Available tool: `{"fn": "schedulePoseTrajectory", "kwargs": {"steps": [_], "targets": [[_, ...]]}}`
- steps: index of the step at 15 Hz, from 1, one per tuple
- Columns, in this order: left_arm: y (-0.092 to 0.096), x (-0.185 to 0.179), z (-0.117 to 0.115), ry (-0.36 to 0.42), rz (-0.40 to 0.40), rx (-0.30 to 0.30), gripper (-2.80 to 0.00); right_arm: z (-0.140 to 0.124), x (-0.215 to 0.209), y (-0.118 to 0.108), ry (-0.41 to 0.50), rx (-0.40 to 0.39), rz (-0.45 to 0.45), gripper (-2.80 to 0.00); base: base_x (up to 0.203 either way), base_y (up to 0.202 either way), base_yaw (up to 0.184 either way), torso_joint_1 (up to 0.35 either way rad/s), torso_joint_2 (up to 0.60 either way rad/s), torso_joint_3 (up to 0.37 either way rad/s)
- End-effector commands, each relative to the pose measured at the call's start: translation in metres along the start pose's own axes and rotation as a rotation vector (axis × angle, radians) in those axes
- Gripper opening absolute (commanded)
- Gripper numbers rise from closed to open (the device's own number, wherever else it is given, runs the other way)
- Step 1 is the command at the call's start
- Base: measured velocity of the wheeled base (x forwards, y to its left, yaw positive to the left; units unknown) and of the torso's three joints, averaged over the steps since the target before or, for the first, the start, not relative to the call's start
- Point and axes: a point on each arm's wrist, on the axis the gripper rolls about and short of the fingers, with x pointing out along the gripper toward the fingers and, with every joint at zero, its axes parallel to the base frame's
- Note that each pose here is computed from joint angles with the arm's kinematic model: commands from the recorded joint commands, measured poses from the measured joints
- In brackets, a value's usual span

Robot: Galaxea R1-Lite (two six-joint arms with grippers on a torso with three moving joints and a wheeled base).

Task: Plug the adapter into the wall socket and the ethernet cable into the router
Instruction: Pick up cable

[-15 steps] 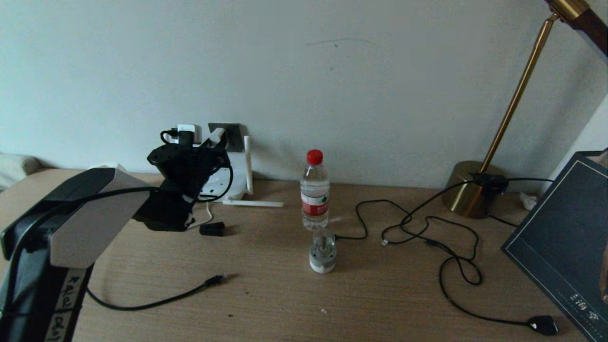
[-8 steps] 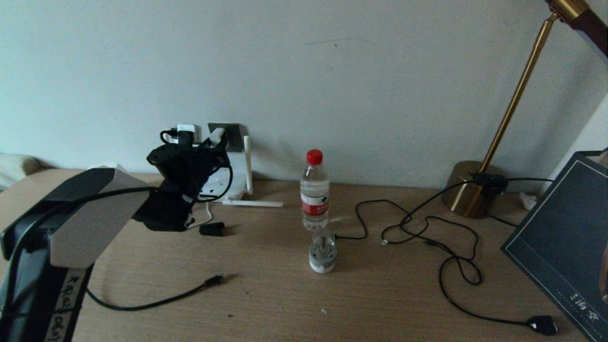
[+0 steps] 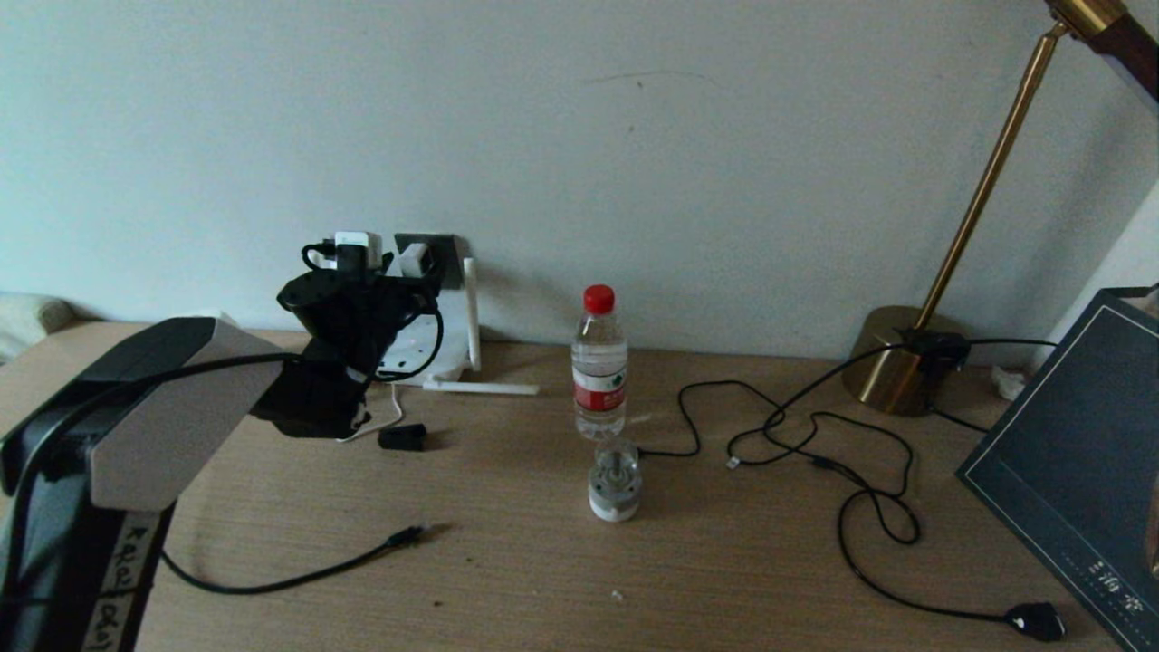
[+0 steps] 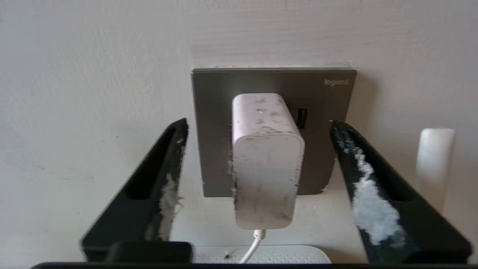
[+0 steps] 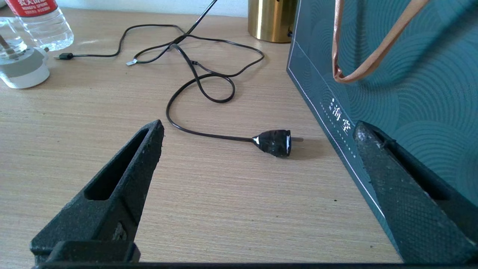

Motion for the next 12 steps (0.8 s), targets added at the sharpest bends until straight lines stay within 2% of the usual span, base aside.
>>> {"fn": "schedulePoseTrajectory", "kwargs": {"steps": [1, 6, 9, 12], "targets": [[0.0, 0.0, 0.003, -0.01, 0.001, 0.001, 0.0, 0.0, 0.0, 0.0, -0.001, 0.0, 0.0, 0.0, 0.0, 0.0, 0.0, 0.0, 0.0, 0.0], [0.001, -0.016, 0.032, -0.002, 0.001, 0.003, 0.0, 0.0, 0.0, 0.0, -0.001, 0.0, 0.0, 0.0, 0.0, 0.0, 0.0, 0.0, 0.0, 0.0], [-0.003, -0.043, 0.077, -0.005, -0.023, 0.021, 0.0, 0.0, 0.0, 0.0, -0.001, 0.0, 0.0, 0.0, 0.0, 0.0, 0.0, 0.0, 0.0, 0.0], [-0.004, -0.077, 0.131, -0.049, -0.066, 0.081, 0.0, 0.0, 0.0, 0.0, -0.001, 0.0, 0.0, 0.0, 0.0, 0.0, 0.0, 0.0, 0.0, 0.0]]}}
